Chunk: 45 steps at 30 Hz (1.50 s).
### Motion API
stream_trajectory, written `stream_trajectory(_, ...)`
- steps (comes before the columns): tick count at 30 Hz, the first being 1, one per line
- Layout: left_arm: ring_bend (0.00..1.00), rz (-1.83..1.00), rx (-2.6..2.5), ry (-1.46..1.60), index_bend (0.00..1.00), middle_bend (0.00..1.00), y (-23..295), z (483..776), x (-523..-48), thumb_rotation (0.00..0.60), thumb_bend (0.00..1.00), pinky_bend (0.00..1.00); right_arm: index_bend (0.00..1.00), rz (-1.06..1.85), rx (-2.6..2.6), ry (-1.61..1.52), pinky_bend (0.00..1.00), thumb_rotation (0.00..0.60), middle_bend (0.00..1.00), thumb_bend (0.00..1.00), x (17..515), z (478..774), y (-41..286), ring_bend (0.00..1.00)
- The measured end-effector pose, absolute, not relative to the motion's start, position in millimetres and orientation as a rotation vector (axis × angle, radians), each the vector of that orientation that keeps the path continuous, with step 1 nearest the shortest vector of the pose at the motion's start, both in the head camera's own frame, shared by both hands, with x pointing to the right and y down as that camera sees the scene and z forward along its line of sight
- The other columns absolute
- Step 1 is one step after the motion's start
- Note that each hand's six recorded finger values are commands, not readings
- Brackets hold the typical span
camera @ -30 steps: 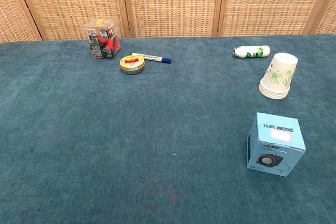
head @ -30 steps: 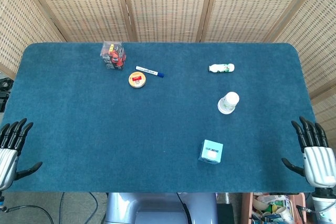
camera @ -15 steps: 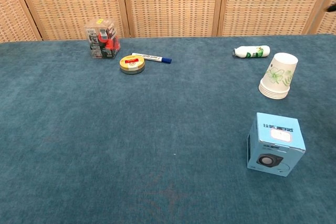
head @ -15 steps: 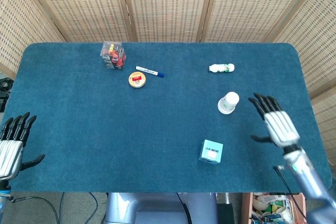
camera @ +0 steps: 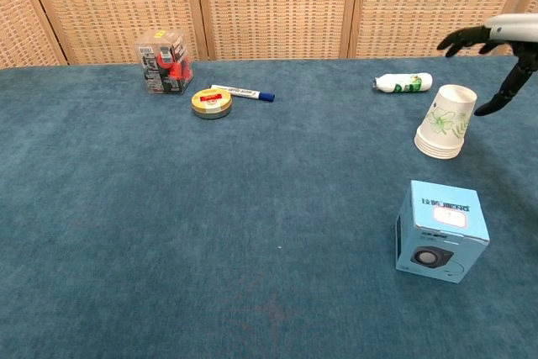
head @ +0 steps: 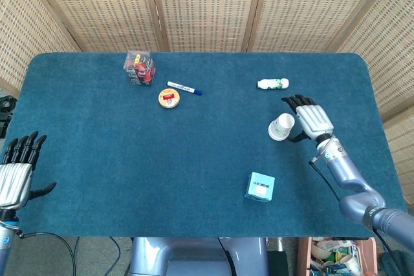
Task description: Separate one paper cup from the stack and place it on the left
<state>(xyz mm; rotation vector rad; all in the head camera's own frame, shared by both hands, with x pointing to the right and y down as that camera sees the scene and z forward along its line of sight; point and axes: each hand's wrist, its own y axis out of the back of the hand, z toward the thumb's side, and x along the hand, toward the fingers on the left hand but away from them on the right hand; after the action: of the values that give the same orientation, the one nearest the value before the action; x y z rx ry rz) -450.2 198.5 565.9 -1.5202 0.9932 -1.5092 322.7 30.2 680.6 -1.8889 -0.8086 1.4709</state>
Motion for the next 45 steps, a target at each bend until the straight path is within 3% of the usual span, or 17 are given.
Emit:
stream_trajectory(10,0.00,-1.534,-1.525,0.983,0.00,0.00,195,573,-447,0.600,0.11,0.00,0.30,1.532,-1.918,-0.803,0.44,0.600,0.39,0.29,315,714,24,0.28)
stream_trajectory(16,0.00,-1.548,-1.528,0.977,0.00,0.00,194,576,-447,0.600,0.11,0.00,0.49,1.515,-1.923,-0.832,0.58,0.600,0.55,0.38,311,722,21,0.42)
stream_trajectory(22,0.00,-1.549,-1.526,0.975,0.00,0.00,194,576,-447,0.600,0.11,0.00,0.53,1.502,-1.920,-0.857,0.61,0.600,0.58,0.44,312,723,20,0.44)
stream_trajectory(32,0.00,-1.385,-1.560,0.972,0.00,0.00,178,579,-432,0.600,0.11,0.00,0.54,1.325,-2.076,-1.036,0.61,0.600,0.59,0.51,294,689,19,0.44)
stream_trajectory(37,0.00,-1.216,-1.582,0.949,0.00,0.00,153,585,-412,0.600,0.11,0.00,0.54,1.208,-2.242,-1.162,0.61,0.600,0.59,0.53,275,666,17,0.44)
stream_trajectory(45,0.00,-0.834,-1.648,1.011,0.15,0.00,100,605,-337,0.600,0.11,0.00,0.54,1.039,-2.592,-1.376,0.61,0.600,0.60,0.55,224,642,18,0.44)
